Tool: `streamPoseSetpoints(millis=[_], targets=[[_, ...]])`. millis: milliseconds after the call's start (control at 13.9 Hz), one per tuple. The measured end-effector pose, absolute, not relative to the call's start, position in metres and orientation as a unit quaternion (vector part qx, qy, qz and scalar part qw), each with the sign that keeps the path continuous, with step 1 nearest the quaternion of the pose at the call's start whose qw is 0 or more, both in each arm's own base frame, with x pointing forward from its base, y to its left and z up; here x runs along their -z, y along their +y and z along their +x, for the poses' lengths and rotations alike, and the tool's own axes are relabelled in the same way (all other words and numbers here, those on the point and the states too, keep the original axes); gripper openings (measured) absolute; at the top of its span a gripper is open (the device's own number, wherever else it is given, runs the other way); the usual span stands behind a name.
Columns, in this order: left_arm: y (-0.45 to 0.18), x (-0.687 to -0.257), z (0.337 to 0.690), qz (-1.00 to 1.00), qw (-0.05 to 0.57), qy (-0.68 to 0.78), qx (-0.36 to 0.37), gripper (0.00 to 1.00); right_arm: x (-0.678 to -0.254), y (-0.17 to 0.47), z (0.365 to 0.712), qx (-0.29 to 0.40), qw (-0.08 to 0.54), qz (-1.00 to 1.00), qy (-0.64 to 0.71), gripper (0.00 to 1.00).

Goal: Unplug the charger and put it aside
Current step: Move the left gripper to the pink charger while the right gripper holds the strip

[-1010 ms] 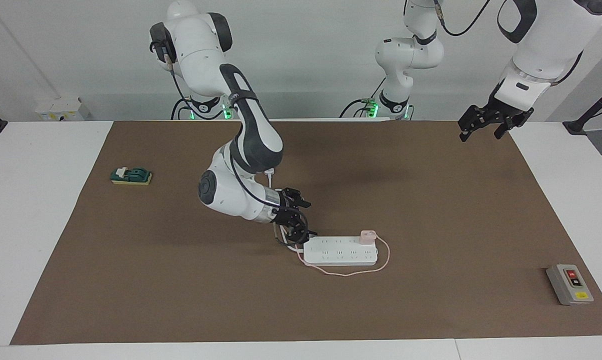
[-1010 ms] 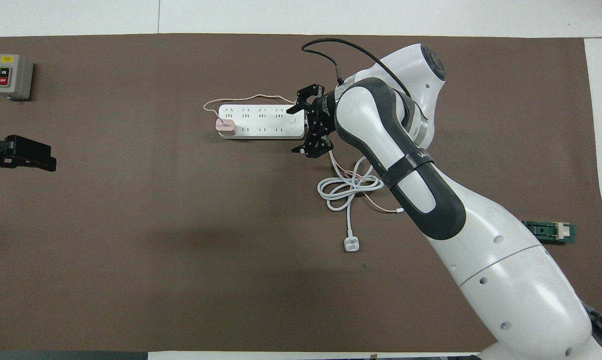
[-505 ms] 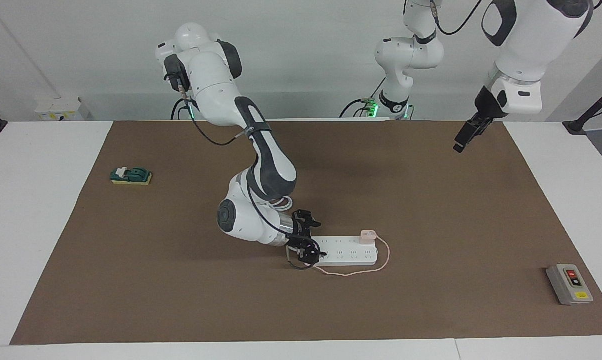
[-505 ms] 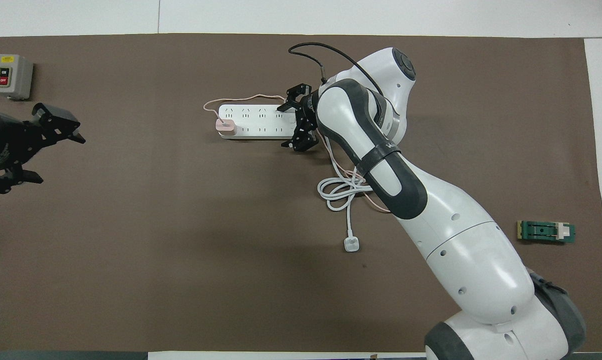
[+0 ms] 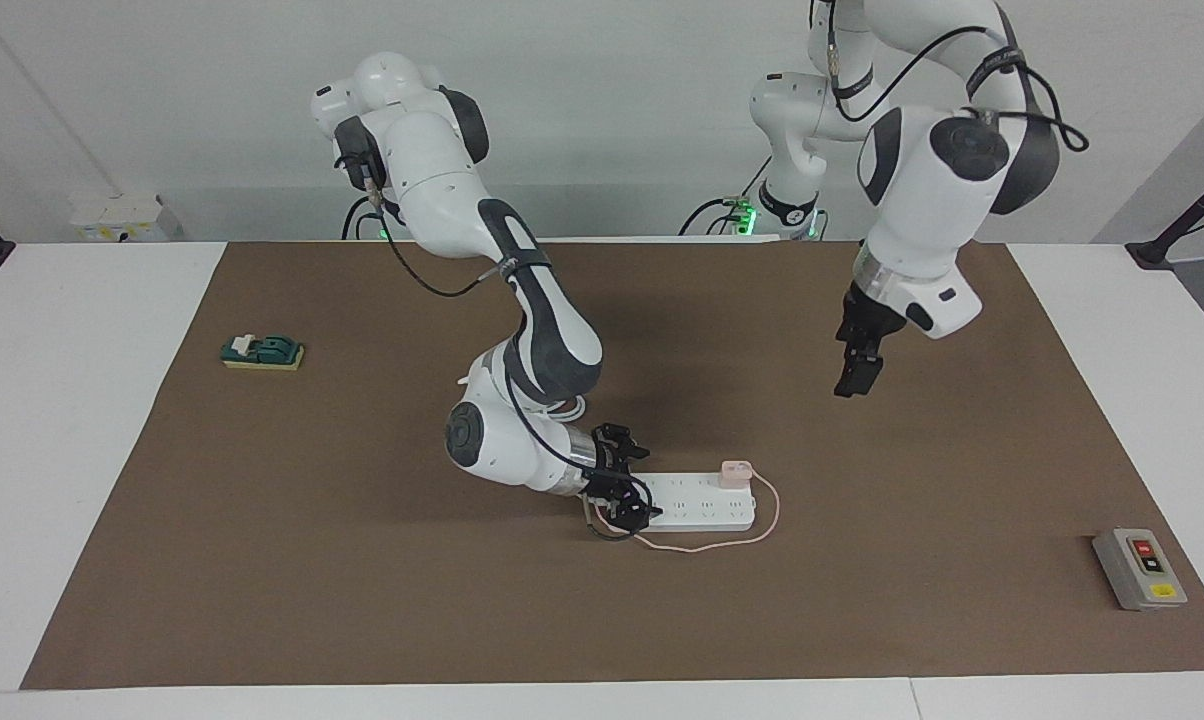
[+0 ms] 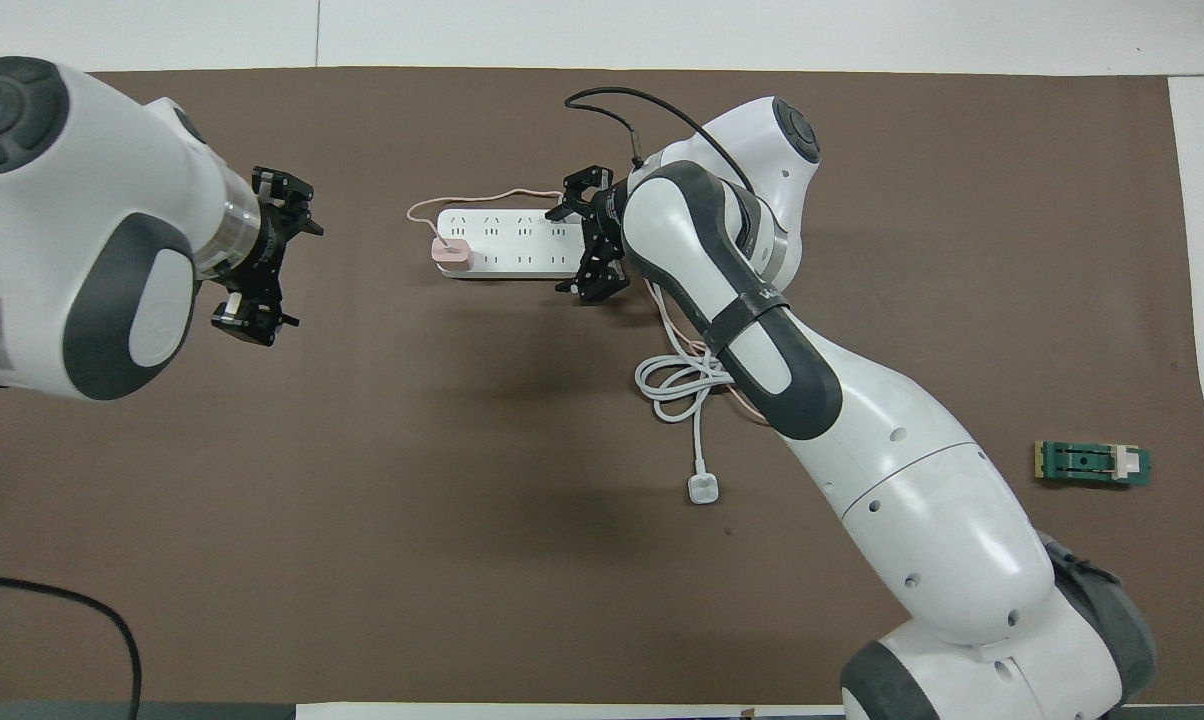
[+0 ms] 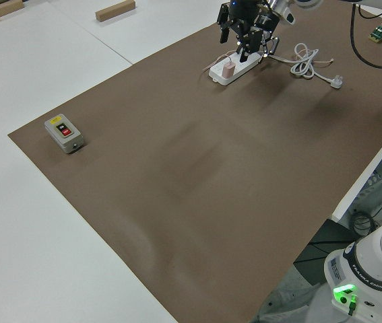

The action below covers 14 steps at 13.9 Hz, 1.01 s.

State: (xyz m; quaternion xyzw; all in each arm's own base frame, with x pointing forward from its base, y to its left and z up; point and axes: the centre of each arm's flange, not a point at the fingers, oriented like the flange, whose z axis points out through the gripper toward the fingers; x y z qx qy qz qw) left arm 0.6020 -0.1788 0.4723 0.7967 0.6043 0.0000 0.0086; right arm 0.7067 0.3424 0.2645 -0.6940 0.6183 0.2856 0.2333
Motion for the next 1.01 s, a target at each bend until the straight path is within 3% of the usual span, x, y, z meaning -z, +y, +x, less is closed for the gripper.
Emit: streamPoseSetpoints(millis=[216,505,1010], targets=[[-0.205,-0.414,0.624,0.758,-0.003,0.652,0.023,1.0,-0.264,0.341,0.711,-0.282,0.237,-0.695,0.617,1.0],[-0.247,-0.377,0.648,0.729,-0.011,0.684,0.022,1.0,-0.264,0.338,0.715,-0.279,0.241,-0.695,0.617,1.0],[-0.251,-0.378,0.665,0.722,-0.003,0.692,0.014,1.0,-0.256,0.34,0.716,-0.266,0.249,-0.704,0.609,1.0]])
